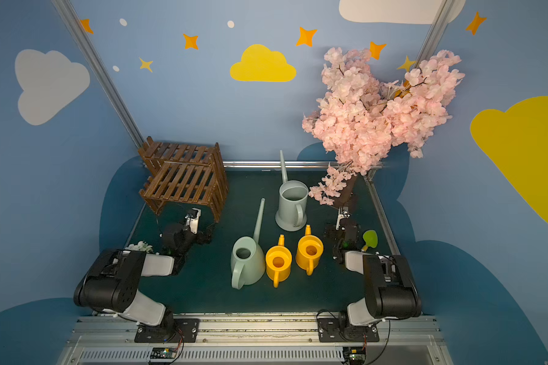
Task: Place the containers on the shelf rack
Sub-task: Move the shelf to the center of the board.
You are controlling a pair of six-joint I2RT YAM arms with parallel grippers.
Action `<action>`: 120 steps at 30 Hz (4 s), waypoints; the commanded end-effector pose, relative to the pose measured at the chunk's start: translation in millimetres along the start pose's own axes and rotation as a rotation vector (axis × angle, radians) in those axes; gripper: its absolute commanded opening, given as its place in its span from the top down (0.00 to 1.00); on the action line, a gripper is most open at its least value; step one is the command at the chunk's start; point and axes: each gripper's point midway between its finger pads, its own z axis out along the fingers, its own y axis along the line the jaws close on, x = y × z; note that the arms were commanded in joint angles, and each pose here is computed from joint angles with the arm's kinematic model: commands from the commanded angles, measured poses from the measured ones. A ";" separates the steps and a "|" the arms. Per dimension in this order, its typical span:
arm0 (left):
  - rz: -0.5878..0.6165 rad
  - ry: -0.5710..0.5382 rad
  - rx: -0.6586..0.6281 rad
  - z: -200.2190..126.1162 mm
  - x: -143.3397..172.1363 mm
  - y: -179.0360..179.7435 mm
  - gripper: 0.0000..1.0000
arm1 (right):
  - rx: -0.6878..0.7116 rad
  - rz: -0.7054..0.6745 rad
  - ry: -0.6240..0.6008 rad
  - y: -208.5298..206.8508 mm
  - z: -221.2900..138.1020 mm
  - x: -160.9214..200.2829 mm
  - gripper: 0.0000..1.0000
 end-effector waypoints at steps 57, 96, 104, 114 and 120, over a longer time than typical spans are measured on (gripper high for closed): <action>0.128 0.289 0.436 -65.9 -50.9 -60.8 0.00 | -0.116 0.387 -0.249 -21.9 -194.7 -135.5 0.02; -0.168 0.525 -0.058 -52.2 -131.6 216.9 0.18 | -0.684 -0.148 0.146 495.3 -147.1 -163.8 0.20; -0.215 0.475 -0.114 -29.7 -116.8 231.6 0.18 | -0.702 -0.116 0.130 513.1 -126.9 -162.1 0.23; -0.242 0.479 -0.145 -1.5 -117.6 259.9 0.18 | -0.700 -0.130 0.147 518.8 -122.3 -149.6 0.23; -0.231 0.509 -0.205 6.7 -103.2 278.0 0.18 | -0.705 -0.125 0.159 520.7 -121.9 -146.0 0.23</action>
